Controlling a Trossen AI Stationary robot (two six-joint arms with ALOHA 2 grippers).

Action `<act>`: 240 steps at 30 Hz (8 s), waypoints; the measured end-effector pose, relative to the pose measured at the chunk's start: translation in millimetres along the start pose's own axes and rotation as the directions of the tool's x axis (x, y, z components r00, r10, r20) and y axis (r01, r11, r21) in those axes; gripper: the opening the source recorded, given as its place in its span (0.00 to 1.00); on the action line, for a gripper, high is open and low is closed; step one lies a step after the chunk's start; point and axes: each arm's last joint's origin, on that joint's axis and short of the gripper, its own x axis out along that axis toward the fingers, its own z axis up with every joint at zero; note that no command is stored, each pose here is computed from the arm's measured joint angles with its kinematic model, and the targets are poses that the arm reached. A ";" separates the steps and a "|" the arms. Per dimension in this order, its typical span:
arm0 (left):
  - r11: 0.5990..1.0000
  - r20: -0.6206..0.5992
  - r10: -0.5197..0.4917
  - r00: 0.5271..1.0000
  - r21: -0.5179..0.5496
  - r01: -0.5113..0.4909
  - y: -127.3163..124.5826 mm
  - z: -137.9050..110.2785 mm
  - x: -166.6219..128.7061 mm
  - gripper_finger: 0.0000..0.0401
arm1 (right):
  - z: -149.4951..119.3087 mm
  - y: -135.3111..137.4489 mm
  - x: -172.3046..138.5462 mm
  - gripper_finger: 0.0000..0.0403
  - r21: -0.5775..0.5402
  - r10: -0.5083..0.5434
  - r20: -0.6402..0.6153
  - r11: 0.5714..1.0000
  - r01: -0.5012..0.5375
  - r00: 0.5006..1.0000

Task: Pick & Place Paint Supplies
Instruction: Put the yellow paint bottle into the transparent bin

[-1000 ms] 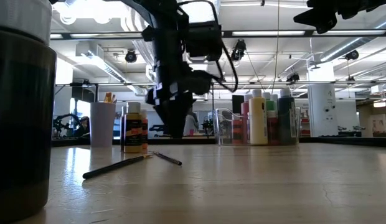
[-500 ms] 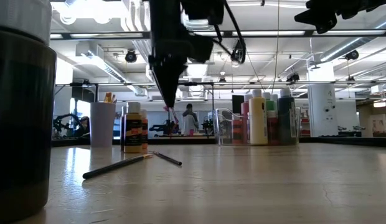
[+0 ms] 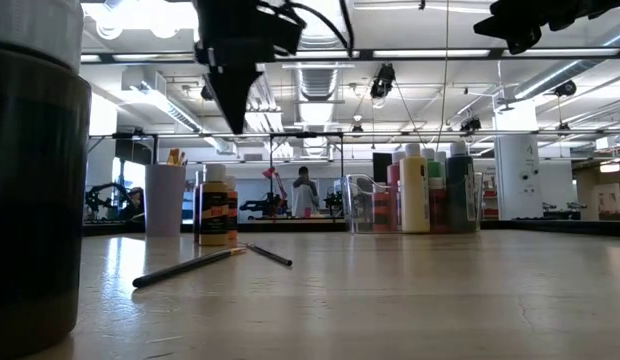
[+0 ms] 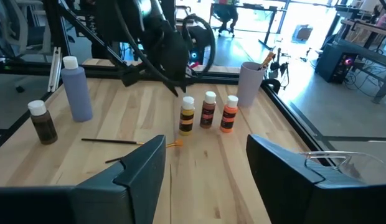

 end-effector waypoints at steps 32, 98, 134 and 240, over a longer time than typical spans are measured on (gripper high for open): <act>0.998 0.312 0.012 0.950 -0.066 0.010 8.3 -160.5 67.2 0.48 | 0.0 0.0 0.1 0.80 0.000 0.000 0.000 1.000 0.000 1.000; 0.979 0.644 -0.100 0.758 -0.073 0.191 5.5 -137.9 154.3 0.58 | -0.1 0.1 0.1 0.57 0.000 0.000 -0.001 1.000 0.000 1.000; 0.938 0.604 -0.295 0.741 0.036 0.345 18.1 -123.5 120.2 0.29 | -0.1 0.0 0.2 0.74 0.000 0.000 -0.001 1.000 0.000 1.000; 0.794 0.298 -0.545 0.784 0.482 0.369 1.7 36.2 -7.8 0.30 | 28.1 54.1 182.4 0.56 0.025 0.077 -0.197 0.997 -0.074 0.977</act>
